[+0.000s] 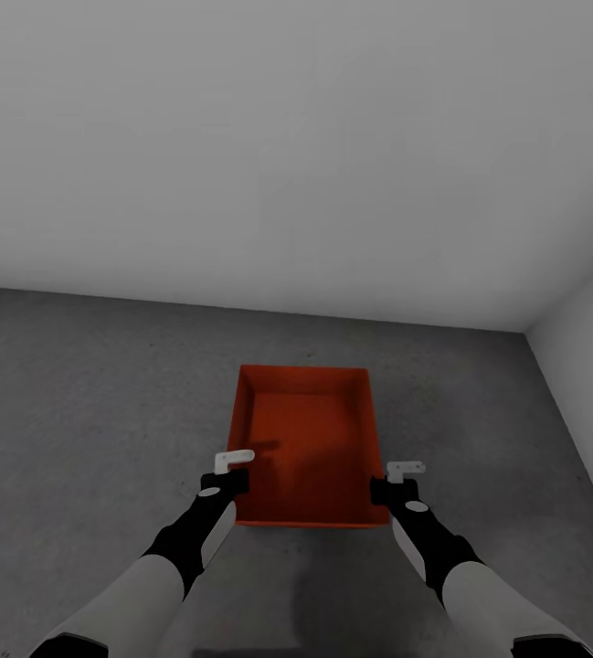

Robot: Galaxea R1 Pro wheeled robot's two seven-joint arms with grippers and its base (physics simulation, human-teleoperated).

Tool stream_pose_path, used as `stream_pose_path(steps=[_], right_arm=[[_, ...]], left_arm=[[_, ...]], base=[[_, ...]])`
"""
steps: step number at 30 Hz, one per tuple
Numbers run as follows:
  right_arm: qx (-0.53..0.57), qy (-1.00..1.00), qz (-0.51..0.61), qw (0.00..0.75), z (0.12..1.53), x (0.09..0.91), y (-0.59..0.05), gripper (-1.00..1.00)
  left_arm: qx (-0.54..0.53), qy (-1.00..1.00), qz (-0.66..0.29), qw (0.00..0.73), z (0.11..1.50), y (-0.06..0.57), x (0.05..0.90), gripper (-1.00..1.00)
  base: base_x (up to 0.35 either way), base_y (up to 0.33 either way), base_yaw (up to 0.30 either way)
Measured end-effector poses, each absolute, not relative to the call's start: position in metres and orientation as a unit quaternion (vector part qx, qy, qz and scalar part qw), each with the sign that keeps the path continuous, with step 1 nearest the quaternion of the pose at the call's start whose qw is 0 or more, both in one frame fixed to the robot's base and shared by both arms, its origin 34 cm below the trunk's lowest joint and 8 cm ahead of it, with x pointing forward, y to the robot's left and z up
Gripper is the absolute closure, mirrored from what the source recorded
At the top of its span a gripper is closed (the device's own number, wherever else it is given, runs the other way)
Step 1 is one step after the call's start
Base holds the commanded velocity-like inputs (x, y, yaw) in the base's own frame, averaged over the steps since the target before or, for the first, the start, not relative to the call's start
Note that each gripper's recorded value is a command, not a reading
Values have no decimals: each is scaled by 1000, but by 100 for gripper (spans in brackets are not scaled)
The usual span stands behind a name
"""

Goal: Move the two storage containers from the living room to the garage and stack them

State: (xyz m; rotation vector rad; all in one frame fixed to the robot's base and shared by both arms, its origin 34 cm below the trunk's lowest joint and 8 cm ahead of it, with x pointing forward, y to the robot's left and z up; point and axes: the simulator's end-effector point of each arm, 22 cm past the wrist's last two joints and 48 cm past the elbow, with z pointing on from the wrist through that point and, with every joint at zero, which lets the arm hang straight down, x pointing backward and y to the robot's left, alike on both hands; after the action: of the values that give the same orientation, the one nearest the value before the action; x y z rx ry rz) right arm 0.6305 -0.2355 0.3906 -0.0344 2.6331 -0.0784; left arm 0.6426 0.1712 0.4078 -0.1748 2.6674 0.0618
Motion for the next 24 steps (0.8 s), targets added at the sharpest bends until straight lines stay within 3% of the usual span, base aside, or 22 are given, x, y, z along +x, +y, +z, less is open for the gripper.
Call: stream_pose_path(steps=[23,24], right_arm=[[-12,968,-29,250,391,631,-235,100],[-12,968,-29,250,391,631,-235,-100]], left_arm=[[-62,971,23,231,409,171,644,100],[-63,971,23,231,409,171,644,100]], base=[[0,0,0],[0,0,0]])
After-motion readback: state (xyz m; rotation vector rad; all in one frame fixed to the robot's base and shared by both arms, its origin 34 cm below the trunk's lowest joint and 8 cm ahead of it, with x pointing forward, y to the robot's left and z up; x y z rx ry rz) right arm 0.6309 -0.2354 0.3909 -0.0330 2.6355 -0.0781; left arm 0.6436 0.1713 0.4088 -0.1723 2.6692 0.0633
